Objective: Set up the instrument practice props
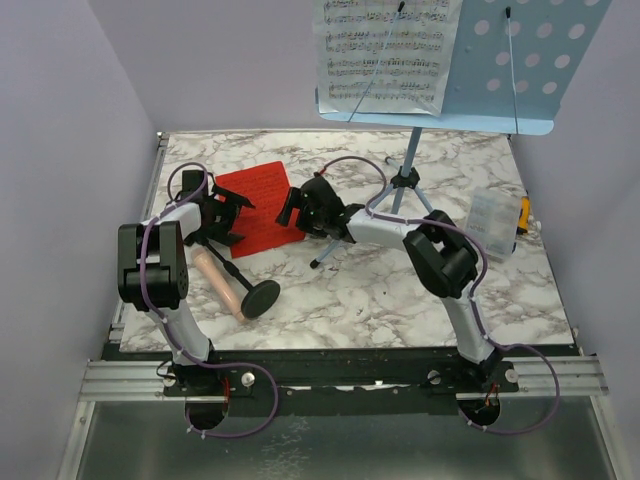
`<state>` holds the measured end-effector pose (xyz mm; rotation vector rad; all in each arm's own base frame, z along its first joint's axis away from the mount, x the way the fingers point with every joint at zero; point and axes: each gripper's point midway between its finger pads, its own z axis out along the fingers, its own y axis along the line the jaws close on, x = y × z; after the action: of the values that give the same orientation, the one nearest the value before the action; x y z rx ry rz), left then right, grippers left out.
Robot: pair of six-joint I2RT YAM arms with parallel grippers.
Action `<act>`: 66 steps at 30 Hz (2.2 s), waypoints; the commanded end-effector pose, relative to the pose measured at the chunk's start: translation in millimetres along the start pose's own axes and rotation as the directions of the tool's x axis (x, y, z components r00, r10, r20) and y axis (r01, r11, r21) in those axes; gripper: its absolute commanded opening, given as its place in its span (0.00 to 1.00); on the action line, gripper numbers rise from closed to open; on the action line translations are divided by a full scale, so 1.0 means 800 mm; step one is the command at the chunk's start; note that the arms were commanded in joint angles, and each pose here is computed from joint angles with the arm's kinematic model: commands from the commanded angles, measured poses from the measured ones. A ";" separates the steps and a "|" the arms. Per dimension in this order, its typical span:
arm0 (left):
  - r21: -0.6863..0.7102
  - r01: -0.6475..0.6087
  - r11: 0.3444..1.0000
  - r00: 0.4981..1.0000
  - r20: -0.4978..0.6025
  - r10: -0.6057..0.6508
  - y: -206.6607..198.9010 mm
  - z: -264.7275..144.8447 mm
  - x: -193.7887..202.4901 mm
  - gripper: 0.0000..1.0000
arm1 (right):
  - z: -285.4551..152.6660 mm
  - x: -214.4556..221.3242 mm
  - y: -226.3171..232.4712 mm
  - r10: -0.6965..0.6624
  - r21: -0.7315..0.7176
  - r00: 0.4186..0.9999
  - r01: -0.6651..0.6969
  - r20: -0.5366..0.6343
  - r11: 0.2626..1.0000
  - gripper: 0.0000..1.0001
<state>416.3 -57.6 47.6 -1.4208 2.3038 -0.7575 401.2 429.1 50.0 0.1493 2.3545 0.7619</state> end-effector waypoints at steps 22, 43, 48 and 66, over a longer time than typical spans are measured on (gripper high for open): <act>-0.092 -0.004 0.996 0.994 -0.111 -0.006 0.037 0.021 0.035 0.93 | 0.018 -0.024 0.026 -0.047 -0.140 0.998 0.042 -0.040 0.989 0.77; -0.048 -0.048 0.998 0.995 -0.085 0.044 0.016 0.008 0.033 0.93 | 0.032 -0.014 -0.008 -0.001 -0.004 0.997 0.000 -0.083 1.000 0.33; 0.004 -0.104 0.995 0.993 -0.055 0.104 -0.010 -0.006 0.034 0.93 | 0.027 -0.018 0.003 -0.058 -0.035 0.995 0.055 -0.087 0.998 0.01; 0.308 -0.668 0.677 0.736 0.405 0.543 -0.169 -0.187 0.073 0.99 | -0.145 -0.098 0.080 -0.281 -0.196 0.942 0.315 0.183 0.929 0.01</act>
<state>411.4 -113.4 220.8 -0.6213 2.1046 -0.7559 400.1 408.7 168.1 -0.1623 2.1504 0.7853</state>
